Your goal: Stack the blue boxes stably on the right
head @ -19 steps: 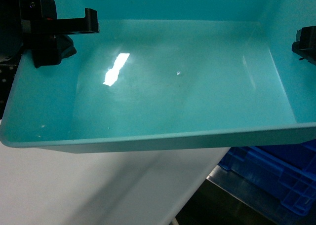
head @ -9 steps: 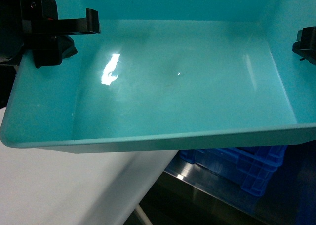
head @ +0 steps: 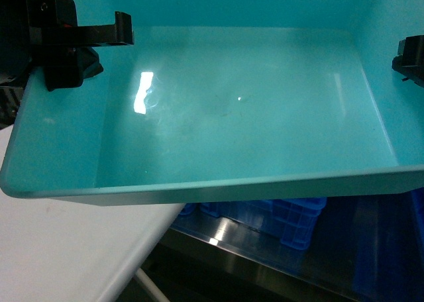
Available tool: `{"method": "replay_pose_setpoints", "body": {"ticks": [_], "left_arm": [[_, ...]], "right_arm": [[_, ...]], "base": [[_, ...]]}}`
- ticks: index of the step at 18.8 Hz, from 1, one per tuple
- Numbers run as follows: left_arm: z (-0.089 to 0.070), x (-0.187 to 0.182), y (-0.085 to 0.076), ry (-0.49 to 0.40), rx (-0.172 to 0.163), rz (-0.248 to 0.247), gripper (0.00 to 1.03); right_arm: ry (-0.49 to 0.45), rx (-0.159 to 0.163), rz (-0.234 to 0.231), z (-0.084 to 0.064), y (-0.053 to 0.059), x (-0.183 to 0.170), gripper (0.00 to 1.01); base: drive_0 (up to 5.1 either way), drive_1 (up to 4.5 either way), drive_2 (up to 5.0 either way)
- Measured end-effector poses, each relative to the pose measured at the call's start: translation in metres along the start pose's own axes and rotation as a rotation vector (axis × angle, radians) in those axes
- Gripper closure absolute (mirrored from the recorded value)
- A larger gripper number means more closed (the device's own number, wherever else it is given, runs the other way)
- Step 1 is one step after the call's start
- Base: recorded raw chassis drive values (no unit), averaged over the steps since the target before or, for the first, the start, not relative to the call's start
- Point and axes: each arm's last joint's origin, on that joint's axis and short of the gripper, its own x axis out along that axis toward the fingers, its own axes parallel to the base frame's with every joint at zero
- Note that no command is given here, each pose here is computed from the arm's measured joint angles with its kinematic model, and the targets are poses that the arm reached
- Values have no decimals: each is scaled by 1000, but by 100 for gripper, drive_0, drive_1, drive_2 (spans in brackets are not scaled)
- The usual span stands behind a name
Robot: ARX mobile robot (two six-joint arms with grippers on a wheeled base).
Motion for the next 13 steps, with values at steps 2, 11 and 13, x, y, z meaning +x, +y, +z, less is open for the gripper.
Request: {"method": "replay_pose_setpoints", "body": {"ticks": [2,11,13], "left_arm": [[0,0,0,0,0,0,98],[0,0,0,0,3,0,98],[0,0,0,0,3,0,98]], "right_arm": [[0,0,0,0,0,0,94],[0,0,0,0,0,0,94],[0,0,0,0,0,0,94]], "base": [[-160,-160,-160],[-165,-165,-165],[-157,-157,-157]]}}
